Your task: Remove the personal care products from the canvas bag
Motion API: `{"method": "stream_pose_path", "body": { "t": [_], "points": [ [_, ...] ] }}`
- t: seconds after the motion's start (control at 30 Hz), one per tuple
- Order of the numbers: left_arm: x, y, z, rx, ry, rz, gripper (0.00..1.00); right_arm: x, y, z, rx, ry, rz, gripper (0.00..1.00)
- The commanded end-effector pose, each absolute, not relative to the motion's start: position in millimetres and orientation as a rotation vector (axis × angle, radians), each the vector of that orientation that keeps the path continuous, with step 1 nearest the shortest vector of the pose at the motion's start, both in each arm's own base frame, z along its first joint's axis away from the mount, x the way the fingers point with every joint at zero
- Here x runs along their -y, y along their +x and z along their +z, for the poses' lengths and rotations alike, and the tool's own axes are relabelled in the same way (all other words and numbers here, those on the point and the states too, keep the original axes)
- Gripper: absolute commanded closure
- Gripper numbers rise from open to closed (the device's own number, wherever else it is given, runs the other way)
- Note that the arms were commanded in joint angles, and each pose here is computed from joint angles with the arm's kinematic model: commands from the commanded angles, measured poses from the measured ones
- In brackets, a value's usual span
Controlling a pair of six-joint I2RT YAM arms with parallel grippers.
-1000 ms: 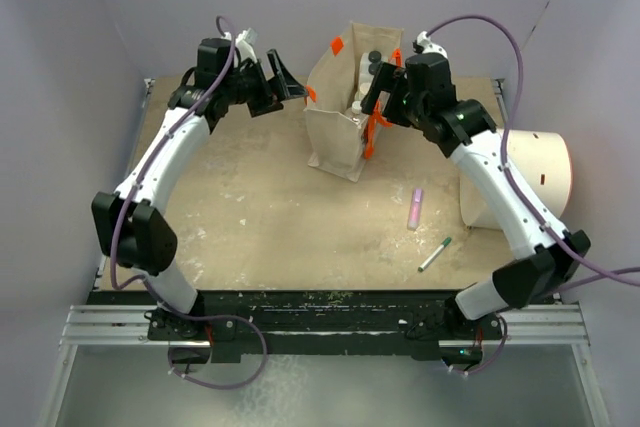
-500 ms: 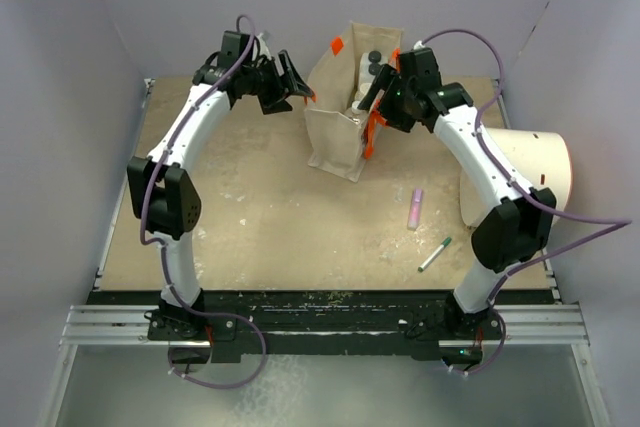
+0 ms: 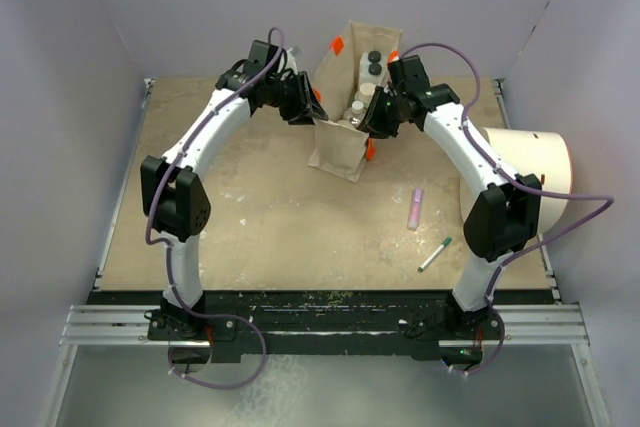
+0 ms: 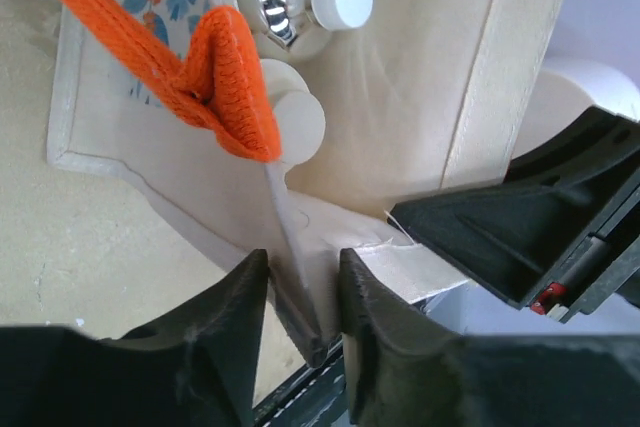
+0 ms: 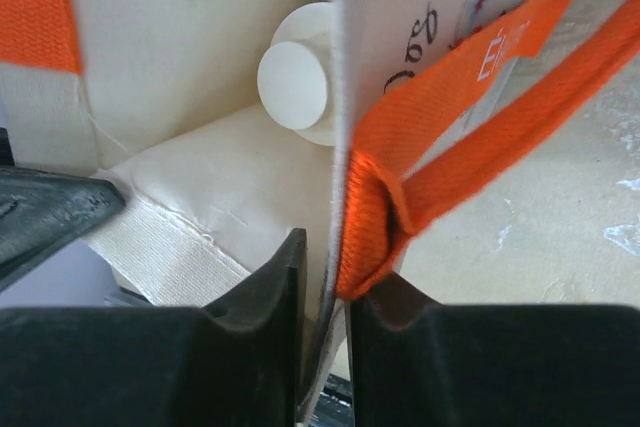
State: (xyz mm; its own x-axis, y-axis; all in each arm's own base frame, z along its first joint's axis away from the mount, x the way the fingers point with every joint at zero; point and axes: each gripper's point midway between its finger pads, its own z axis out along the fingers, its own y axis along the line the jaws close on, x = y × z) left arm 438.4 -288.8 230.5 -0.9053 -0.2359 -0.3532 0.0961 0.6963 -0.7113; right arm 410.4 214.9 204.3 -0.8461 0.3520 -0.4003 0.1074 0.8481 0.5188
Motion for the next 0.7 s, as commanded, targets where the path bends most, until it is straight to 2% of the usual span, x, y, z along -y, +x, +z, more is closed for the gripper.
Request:
{"method": "stream_pose_path", "body": {
  "t": [0.0, 0.2, 0.3, 0.43, 0.67],
  "points": [
    [300, 420, 235, -2.5, -0.013, -1.116, 0.71, -221, 388, 213, -2.574, 0.116, 0.72, 0.83],
    [304, 390, 245, -2.507, 0.038, -1.152, 0.89, -222, 367, 216, -2.594, -0.067, 0.762, 0.95],
    [299, 373, 250, -2.506, 0.024, -1.161, 0.96, -225, 356, 223, -2.568, -0.13, 0.783, 0.96],
    [293, 347, 256, -2.502, 0.006, -1.177, 1.0, -229, 340, 229, -2.552, -0.206, 0.793, 0.97],
    [278, 284, 256, -2.536, -0.017, -1.191, 1.0, -252, 290, 219, -2.593, -0.418, 0.785, 0.97]
  ]
}}
